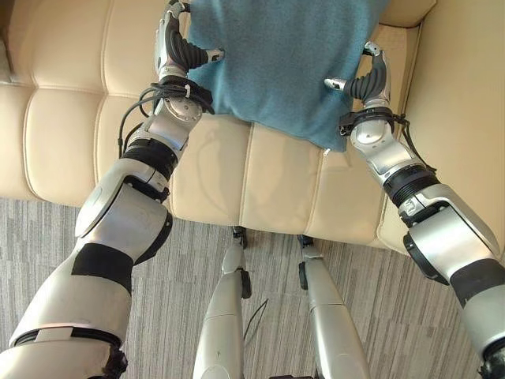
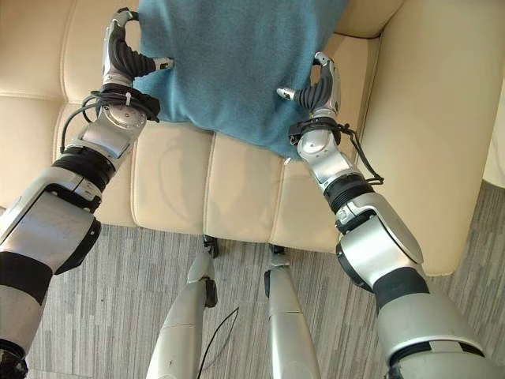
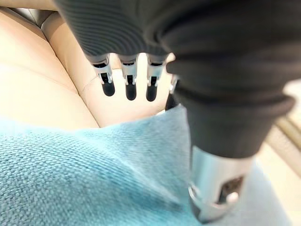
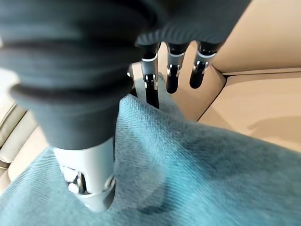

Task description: Pick up all the scattered cushions and arrange them neatly on the sofa.

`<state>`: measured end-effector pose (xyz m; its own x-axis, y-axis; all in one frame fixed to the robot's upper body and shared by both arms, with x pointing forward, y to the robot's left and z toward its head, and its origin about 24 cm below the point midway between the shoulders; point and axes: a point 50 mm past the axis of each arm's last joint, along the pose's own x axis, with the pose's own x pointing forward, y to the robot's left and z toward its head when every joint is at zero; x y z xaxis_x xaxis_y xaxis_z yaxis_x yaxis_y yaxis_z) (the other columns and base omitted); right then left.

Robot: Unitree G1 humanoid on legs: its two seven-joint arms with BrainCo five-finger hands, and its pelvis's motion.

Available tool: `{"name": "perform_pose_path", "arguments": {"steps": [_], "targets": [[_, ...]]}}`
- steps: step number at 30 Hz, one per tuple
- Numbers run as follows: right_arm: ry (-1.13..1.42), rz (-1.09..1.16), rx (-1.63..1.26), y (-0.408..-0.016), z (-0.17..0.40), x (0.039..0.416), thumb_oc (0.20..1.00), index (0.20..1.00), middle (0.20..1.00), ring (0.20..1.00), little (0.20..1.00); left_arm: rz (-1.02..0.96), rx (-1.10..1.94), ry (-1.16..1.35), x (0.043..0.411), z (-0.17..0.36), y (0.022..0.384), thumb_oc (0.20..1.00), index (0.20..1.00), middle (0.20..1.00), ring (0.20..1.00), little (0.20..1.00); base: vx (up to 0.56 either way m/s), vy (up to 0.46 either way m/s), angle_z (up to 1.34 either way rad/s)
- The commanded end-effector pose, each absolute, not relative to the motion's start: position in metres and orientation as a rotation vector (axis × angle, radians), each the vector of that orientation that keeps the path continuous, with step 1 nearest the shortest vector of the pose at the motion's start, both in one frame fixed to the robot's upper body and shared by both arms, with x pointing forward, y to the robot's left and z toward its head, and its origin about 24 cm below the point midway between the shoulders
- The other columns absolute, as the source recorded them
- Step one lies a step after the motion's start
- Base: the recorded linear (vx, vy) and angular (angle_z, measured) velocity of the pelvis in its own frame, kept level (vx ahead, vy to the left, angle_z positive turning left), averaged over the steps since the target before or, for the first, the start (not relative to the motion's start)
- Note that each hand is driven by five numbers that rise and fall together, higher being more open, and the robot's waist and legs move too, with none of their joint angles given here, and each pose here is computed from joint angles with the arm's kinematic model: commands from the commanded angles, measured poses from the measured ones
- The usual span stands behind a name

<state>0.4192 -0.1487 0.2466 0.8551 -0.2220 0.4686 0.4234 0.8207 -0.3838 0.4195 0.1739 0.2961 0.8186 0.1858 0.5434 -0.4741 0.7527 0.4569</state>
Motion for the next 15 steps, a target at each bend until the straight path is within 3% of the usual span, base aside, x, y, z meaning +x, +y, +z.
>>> {"name": "perform_pose_path", "arguments": {"steps": [1, 9, 12, 13, 14, 15], "targets": [[-0.429, -0.33, -0.466, -0.137, 0.251, 0.421, 1.0, 1.0, 1.0, 1.0, 1.0, 0.33, 0.527, -0.536, 0.418, 0.317, 0.168, 1.0, 1.0, 1.0, 1.0, 1.0, -0.02, -0.003, 0.07], [-0.249, -0.235, -0.259, -0.134, 0.192, 0.415, 1.0, 1.0, 1.0, 1.0, 1.0, 0.19, -0.146, -0.411, 0.416, 0.254, 0.181, 1.0, 1.0, 1.0, 1.0, 1.0, 0.02, 0.001, -0.06], [-0.076, -0.072, -0.033, -0.144, 0.1, 0.371, 1.0, 1.0, 1.0, 1.0, 1.0, 0.123, -0.131, -0.296, 0.379, 0.16, 0.206, 1.0, 1.0, 1.0, 1.0, 1.0, 0.24, 0.087, -0.07], [-0.04, -0.075, -0.046, -0.151, 0.086, 0.363, 1.0, 1.0, 1.0, 1.0, 1.0, 0.124, -0.107, -0.26, 0.371, 0.143, 0.21, 1.0, 1.0, 1.0, 1.0, 1.0, 0.28, 0.254, 0.02], [0.046, -0.078, -0.069, -0.172, 0.046, 0.332, 1.0, 1.0, 1.0, 1.0, 1.0, 0.143, -0.044, -0.089, 0.333, 0.076, 0.225, 1.0, 1.0, 1.0, 1.0, 1.0, 0.19, 0.269, -0.08], [0.078, -0.08, -0.091, -0.178, 0.034, 0.323, 1.0, 1.0, 1.0, 1.0, 1.0, 0.152, -0.008, -0.035, 0.324, 0.06, 0.23, 1.0, 1.0, 1.0, 1.0, 1.0, 0.16, 0.299, -0.14]]}}
